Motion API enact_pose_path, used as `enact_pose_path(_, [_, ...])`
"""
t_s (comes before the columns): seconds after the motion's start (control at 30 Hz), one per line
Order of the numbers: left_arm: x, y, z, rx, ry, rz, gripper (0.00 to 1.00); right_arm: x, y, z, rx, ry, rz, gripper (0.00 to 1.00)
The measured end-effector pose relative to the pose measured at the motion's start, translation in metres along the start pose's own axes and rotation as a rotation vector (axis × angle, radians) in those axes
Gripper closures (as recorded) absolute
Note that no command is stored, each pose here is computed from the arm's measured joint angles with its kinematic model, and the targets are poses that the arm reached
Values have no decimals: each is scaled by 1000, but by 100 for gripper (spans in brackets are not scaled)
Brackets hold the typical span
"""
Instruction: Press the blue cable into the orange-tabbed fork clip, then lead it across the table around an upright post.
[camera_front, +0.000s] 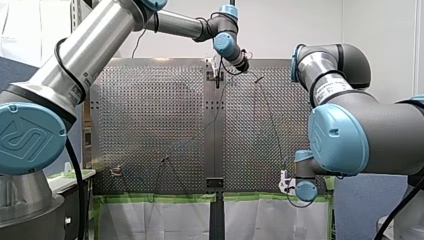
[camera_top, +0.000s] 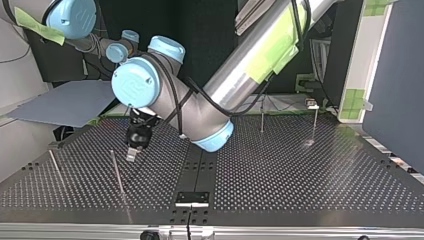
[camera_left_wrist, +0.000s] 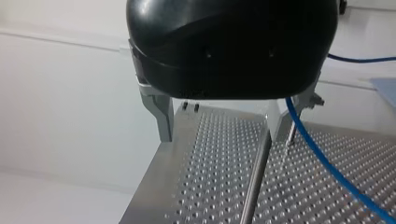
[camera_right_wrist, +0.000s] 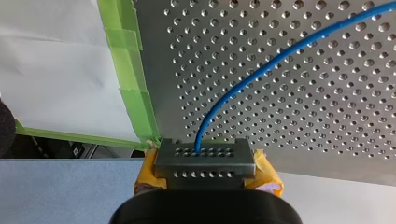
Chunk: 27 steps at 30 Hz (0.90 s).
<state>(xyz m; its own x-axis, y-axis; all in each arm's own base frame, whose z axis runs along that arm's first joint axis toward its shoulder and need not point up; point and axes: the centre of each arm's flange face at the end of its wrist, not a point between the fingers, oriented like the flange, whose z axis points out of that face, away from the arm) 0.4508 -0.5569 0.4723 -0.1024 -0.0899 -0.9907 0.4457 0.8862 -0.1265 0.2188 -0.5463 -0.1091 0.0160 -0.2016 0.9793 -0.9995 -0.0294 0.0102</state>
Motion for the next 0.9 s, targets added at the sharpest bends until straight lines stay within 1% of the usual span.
enact_pose_path(0.23, [1, -7, 0, 71, 9, 25, 0, 1, -1, 1, 2, 3, 0, 100])
enact_pose_path(0.37, [2, -9, -1, 90, 14, 34, 0, 1, -1, 1, 2, 4, 0, 100])
enact_pose_path(0.7, [2, -9, -1, 87, 16, 38, 0, 1, -2, 1, 7, 3, 1, 100])
enact_pose_path(0.9, [2, -6, -2, 54, 18, 34, 0, 1, -2, 1, 9, 0, 0, 100])
